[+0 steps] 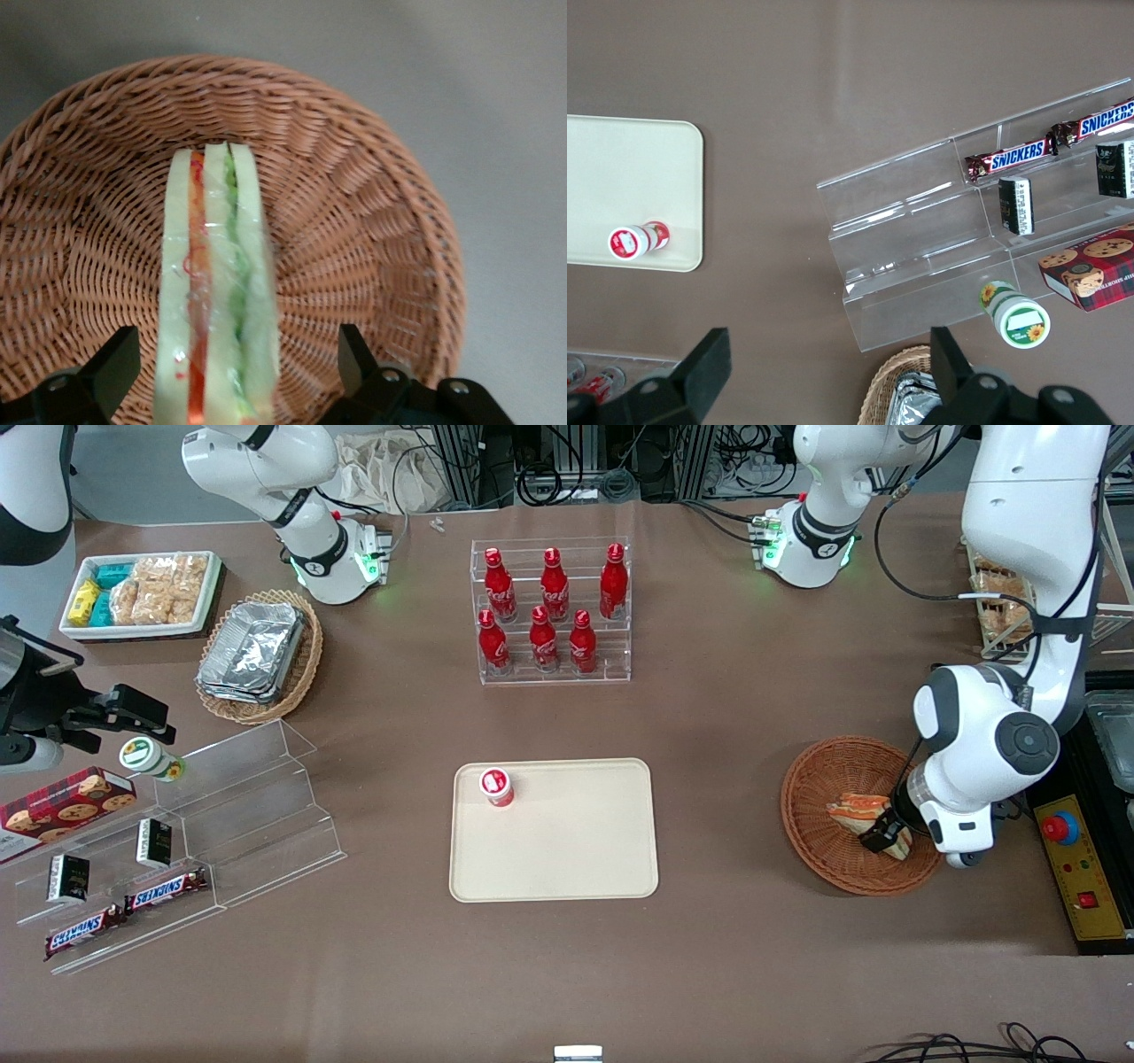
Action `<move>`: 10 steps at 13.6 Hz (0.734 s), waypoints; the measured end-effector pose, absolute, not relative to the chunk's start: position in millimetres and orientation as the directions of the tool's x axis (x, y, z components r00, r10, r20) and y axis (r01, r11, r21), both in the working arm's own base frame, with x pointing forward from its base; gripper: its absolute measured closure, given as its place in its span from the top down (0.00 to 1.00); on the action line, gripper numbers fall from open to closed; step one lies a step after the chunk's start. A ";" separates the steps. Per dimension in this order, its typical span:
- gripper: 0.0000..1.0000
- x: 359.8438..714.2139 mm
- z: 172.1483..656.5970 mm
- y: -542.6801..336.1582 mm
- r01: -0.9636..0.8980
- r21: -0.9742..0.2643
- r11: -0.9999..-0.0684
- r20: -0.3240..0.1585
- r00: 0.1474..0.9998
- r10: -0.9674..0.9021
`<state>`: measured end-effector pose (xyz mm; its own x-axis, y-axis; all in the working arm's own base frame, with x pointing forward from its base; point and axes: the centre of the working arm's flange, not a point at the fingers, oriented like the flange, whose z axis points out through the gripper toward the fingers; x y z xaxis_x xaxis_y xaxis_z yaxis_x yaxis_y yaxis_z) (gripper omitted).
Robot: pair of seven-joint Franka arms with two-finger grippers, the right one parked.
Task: Place sandwich from basket to tray
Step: 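Close the left gripper on the sandwich and lift it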
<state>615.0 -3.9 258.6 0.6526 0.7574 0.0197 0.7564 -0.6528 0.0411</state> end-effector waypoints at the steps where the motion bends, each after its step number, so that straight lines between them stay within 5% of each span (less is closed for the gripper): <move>1: 0.98 610.9 251.7 -1.3 0.759 0.041 -0.649 0.020 0.649 0.760; 4: 0.89 607.5 246.9 1.4 0.762 0.039 -0.646 0.019 0.646 0.763; 7: 0.54 606.3 256.4 1.8 0.763 0.024 -0.646 0.007 0.646 0.763; 10: 0.33 607.4 300.4 1.6 0.766 -0.018 -0.642 -0.025 0.642 0.766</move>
<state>607.4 1.6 300.4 0.6417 0.7665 -0.0255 0.7663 -0.6422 -0.0182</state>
